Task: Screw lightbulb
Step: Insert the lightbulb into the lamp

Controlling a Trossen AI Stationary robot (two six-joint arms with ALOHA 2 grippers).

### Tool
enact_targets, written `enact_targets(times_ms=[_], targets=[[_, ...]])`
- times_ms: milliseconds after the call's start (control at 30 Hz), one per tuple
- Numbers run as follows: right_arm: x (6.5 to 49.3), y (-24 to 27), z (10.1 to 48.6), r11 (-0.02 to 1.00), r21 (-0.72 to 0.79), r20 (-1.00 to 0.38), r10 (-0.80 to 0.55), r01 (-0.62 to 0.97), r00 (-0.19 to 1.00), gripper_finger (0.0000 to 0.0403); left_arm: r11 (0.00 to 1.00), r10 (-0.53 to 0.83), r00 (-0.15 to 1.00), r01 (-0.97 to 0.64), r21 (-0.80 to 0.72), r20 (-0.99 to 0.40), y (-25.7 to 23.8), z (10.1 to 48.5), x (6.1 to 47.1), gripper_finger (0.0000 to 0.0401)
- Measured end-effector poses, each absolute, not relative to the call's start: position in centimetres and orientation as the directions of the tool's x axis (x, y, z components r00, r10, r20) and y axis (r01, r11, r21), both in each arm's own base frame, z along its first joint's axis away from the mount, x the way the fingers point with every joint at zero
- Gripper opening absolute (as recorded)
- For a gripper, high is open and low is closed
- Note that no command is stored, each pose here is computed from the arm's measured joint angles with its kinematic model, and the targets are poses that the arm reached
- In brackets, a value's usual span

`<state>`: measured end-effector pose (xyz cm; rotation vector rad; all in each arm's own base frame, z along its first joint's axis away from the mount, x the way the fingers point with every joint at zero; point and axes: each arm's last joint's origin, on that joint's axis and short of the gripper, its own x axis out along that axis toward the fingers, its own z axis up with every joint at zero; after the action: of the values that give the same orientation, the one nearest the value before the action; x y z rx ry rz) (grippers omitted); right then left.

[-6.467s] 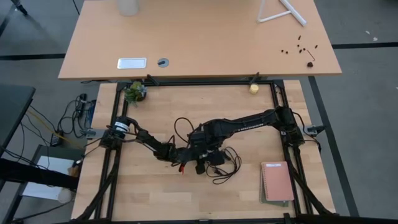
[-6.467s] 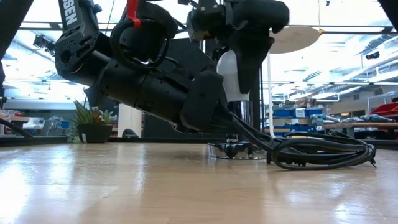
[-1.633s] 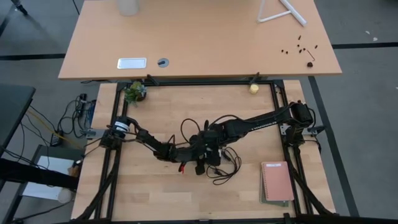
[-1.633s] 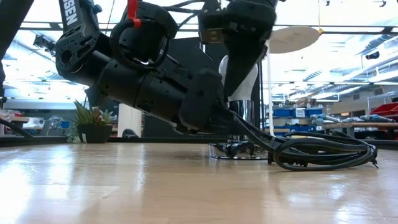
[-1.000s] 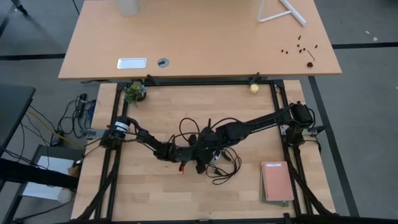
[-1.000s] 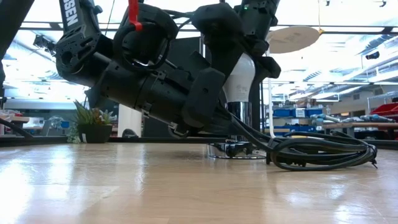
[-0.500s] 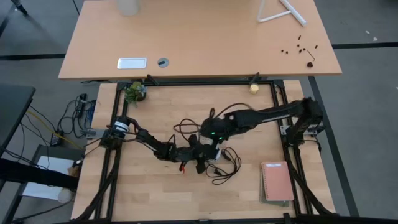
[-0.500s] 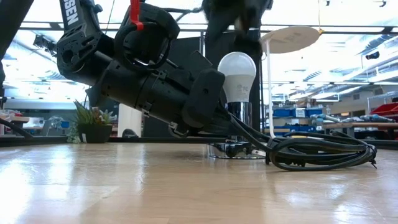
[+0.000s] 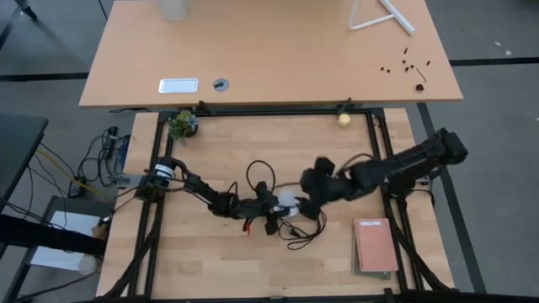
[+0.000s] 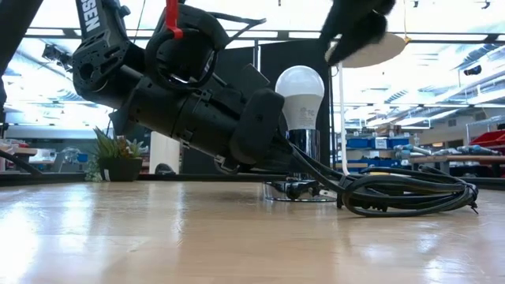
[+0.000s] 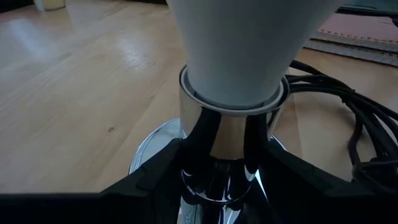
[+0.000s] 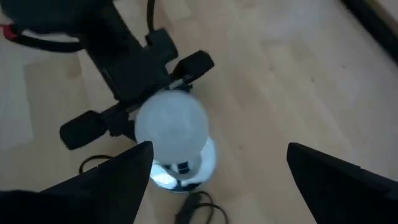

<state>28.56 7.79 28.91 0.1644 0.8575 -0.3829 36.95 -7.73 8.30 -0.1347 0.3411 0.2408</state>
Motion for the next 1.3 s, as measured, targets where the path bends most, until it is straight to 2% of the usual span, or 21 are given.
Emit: enact_targets(times_ms=[133,267,500,633,767,967,1100,1300], targets=[[26.7,9.2,24.4,0.915,0.064,-0.711,-0.238,0.398,0.662,0.0378,0.969,0.195,0.917,-0.235,-0.076,-0.349,-7.9,8.3,36.9,0.0202],[25.4,10.1,20.9,0.920,0.124,-0.592,-0.232,0.372,0.772,0.0378,0.975,0.192,0.917,-0.218,-0.037,-0.351,-8.0,8.2,36.9,0.0202],[23.6,9.4,15.5,0.928,0.162,-0.483,-0.223,0.336,0.847,0.0378,0.976,0.188,0.918,-0.215,-0.042,-0.349,-8.0,8.2,36.9,0.0202],[23.8,9.3,15.0,0.954,0.149,-0.385,-0.187,0.260,0.904,0.0377,0.976,0.183,0.917,-0.212,-0.044,-0.354,-8.1,8.2,36.8,0.0202],[24.4,8.7,14.1,0.966,0.068,-0.382,-0.204,0.247,0.901,0.0377,0.976,0.182,0.915,-0.212,-0.045,-0.359,-8.1,8.1,36.8,0.0202],[25.9,8.5,12.9,0.978,0.131,-0.338,-0.110,0.162,0.935,0.0377,0.973,0.184,0.903,-0.224,-0.060,-0.389,-8.1,7.9,36.7,0.0200],[26.4,8.7,12.5,0.983,0.121,-0.279,-0.097,0.135,0.955,0.0377,0.971,0.185,0.905,-0.229,-0.072,-0.384,-8.1,7.9,36.7,0.0182],[26.5,9.0,12.1,0.986,0.122,-0.272,-0.075,0.112,0.959,0.0377,0.968,0.190,0.906,-0.236,-0.081,-0.378,-8.1,8.0,36.7,0.0172]])
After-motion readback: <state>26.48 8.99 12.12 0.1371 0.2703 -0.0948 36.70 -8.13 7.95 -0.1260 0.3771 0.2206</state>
